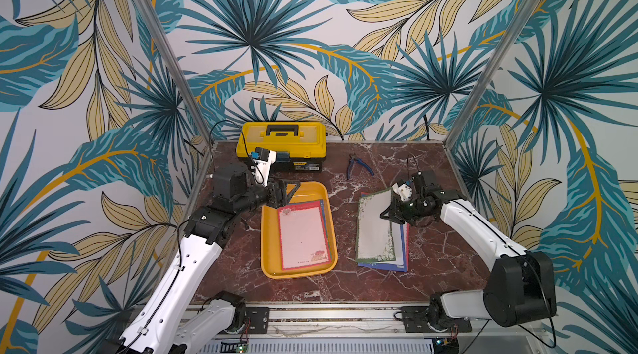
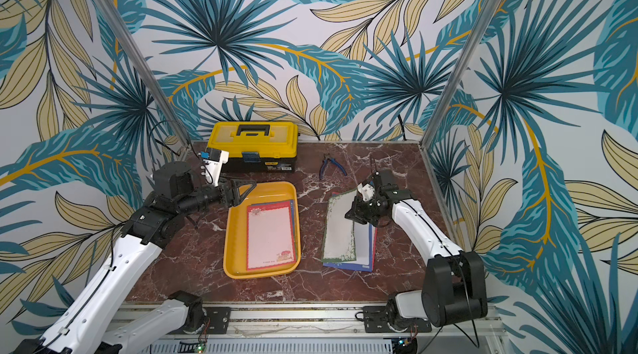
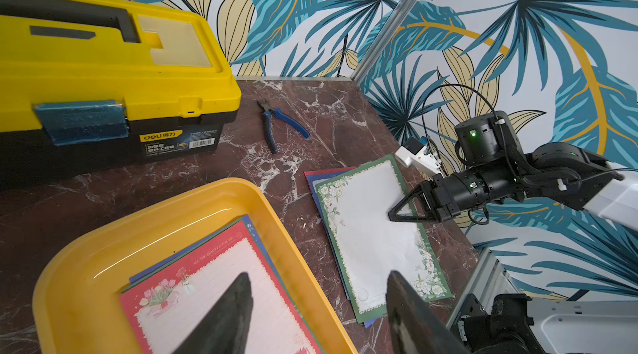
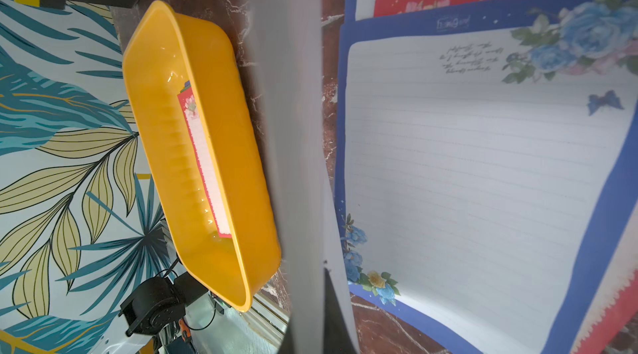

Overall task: Take out the stationery paper from the storage box
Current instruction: Place the stationery paper at the center of the board.

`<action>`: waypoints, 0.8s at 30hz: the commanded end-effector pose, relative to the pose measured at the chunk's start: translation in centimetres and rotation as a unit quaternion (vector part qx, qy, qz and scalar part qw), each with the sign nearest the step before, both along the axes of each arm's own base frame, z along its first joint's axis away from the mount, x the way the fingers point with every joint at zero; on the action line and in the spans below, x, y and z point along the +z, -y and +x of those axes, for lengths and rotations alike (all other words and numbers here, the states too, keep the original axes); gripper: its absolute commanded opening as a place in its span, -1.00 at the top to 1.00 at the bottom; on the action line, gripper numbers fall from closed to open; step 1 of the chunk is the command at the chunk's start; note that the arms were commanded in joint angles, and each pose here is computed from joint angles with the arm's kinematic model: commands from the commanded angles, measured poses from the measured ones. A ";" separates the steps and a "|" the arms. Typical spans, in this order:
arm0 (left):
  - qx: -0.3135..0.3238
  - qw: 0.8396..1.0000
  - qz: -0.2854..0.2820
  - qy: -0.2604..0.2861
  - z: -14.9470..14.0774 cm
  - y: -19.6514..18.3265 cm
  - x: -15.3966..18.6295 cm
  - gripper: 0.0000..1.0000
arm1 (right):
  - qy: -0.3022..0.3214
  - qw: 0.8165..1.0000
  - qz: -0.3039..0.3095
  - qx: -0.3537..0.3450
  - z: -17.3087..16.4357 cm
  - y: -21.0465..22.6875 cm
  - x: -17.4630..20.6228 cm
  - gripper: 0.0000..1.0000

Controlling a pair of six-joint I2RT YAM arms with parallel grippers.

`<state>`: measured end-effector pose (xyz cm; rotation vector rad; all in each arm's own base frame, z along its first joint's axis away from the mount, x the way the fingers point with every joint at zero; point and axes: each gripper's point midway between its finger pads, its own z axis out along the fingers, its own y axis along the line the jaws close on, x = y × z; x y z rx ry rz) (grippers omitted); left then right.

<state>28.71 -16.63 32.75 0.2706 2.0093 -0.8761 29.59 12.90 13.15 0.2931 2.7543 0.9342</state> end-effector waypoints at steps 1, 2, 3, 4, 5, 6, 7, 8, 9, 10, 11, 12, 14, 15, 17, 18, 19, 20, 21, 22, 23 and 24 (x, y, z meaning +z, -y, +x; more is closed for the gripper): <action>-0.001 1.000 0.002 0.007 0.1 0.1 0.1 -0.27 | -0.024 1.000 -0.003 0.009 -1.0 0.4 -1.2 1.00; 0.000 1.000 0.001 0.005 0.2 0.1 0.0 -0.27 | -0.026 1.000 -0.007 0.008 -1.0 0.7 -1.4 1.00; 0.000 1.000 0.002 0.003 0.2 0.1 -0.1 -0.26 | -0.030 0.999 -0.017 0.006 -1.0 1.1 -1.7 1.00; 0.000 1.000 0.002 0.002 0.3 0.1 -0.2 -0.26 | -0.036 0.999 -0.030 0.003 -1.1 1.5 -2.1 1.00; 0.001 1.000 0.002 0.002 0.3 0.1 -0.2 -0.27 | -0.040 0.998 -0.041 0.002 -1.1 1.9 -2.4 1.00; 0.001 1.000 0.003 0.000 0.4 0.1 -0.3 -0.27 | -0.044 0.998 -0.055 0.001 -1.2 2.3 -2.7 1.00; 0.001 1.000 0.004 0.000 0.5 0.1 -0.4 -0.26 | -0.047 0.997 -0.066 0.002 -1.2 2.6 -2.9 1.00; 0.002 1.000 0.005 -0.001 0.5 0.1 -0.5 -0.26 | -0.048 0.996 -0.078 0.002 -1.2 3.0 -3.1 1.00; 0.001 1.000 0.006 -0.002 0.6 0.1 -0.6 -0.27 | -0.051 0.995 -0.088 0.004 -1.3 3.3 -3.4 1.00; 0.002 1.000 0.006 -0.002 0.6 0.1 -0.6 -0.27 | -0.056 0.994 -0.095 0.006 -1.3 3.5 -3.7 1.00; 0.003 1.000 0.007 -0.003 0.7 0.1 -0.7 -0.27 | -0.061 0.993 -0.102 0.009 -1.4 3.6 -4.0 0.99; 0.003 1.000 0.007 -0.004 0.8 0.1 -0.7 -0.26 | -0.067 0.992 -0.108 0.011 -1.5 3.8 -4.3 0.97; 0.002 1.000 0.008 -0.006 0.8 0.1 -0.8 -0.27 | -0.075 0.990 -0.120 0.012 -1.6 4.2 -4.8 0.94; 0.001 1.000 0.008 -0.007 0.8 0.2 -0.9 -0.27 | -0.079 0.989 -0.128 0.011 -1.6 4.5 -5.0 0.93; 0.002 1.000 0.008 -0.006 0.8 0.2 -0.9 -0.27 | -0.081 0.987 -0.139 0.011 -1.5 4.8 -5.3 0.92; 0.003 1.000 0.008 -0.007 0.8 0.1 -1.0 -0.27 | -0.081 0.986 -0.148 0.009 -1.5 5.1 -5.5 0.91; 0.001 1.000 0.008 -0.006 0.8 0.2 -0.9 -0.26 | -0.082 0.985 -0.154 0.008 -1.5 5.3 -5.6 0.90; 0.002 1.000 0.009 -0.006 0.8 0.2 -0.9 -0.27 | -0.083 0.983 -0.162 0.007 -1.4 5.5 -5.8 0.90; 0.002 1.000 0.010 -0.007 0.8 0.1 -1.1 -0.26 | -0.085 0.982 -0.169 0.006 -1.3 5.8 -6.1 0.90; 0.004 1.000 0.010 -0.008 0.8 0.1 -1.2 -0.27 | -0.088 0.981 -0.175 0.006 -1.3 6.0 -6.2 0.89; 0.005 1.000 0.011 -0.010 0.9 0.1 -1.3 -0.27 | -0.089 0.979 -0.182 0.006 -1.3 6.2 -6.4 0.87; 0.007 1.000 0.012 -0.011 1.0 0.0 -1.4 -0.27 | -0.091 0.978 -0.187 0.005 -1.3 6.4 -6.5 0.86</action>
